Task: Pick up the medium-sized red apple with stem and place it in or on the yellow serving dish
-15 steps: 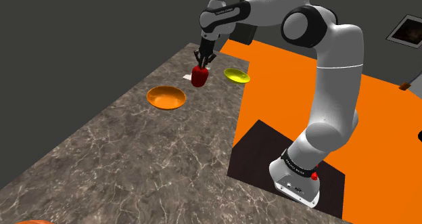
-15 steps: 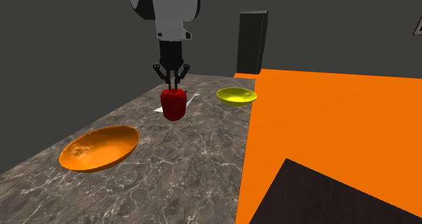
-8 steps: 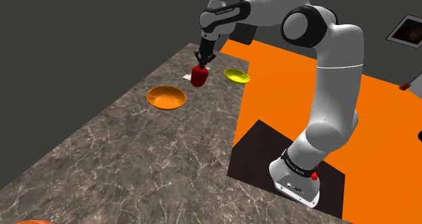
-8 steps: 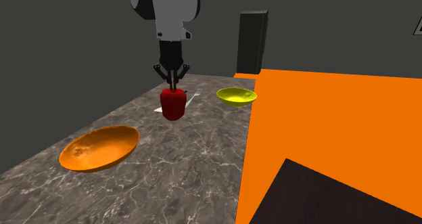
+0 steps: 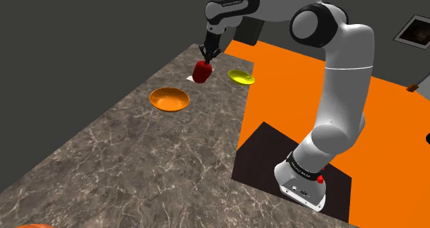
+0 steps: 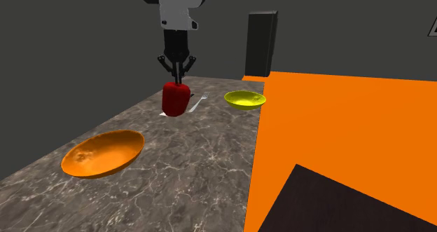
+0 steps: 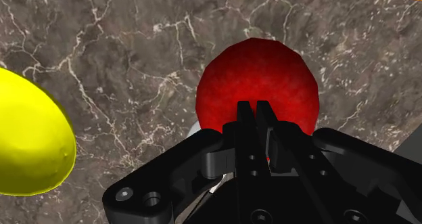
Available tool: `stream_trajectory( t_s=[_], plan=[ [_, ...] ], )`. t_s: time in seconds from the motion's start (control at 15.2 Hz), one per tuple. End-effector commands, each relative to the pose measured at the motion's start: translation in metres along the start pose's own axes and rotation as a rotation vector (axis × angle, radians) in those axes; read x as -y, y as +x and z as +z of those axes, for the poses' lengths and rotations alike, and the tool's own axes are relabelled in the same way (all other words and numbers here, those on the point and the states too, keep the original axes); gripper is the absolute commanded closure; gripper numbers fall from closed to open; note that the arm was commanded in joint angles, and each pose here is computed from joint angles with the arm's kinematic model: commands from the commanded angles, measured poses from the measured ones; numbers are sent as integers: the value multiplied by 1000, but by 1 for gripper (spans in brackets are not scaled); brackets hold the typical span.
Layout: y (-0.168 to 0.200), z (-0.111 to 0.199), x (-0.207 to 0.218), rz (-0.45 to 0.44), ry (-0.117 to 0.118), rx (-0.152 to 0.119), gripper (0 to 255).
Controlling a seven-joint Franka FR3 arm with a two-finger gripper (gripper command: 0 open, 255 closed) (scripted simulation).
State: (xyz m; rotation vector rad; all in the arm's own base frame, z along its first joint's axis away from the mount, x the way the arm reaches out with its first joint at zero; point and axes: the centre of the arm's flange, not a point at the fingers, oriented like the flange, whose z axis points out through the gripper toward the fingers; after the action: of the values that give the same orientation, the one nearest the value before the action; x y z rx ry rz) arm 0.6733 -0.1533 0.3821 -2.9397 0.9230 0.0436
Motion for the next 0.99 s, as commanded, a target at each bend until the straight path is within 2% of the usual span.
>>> stream_trajectory(
  t_s=[0.0,0.92],
  plan=[
    [-1,-11,1,0,0,0,255],
    [-4,-85,5,0,0,0,255]
  ],
)
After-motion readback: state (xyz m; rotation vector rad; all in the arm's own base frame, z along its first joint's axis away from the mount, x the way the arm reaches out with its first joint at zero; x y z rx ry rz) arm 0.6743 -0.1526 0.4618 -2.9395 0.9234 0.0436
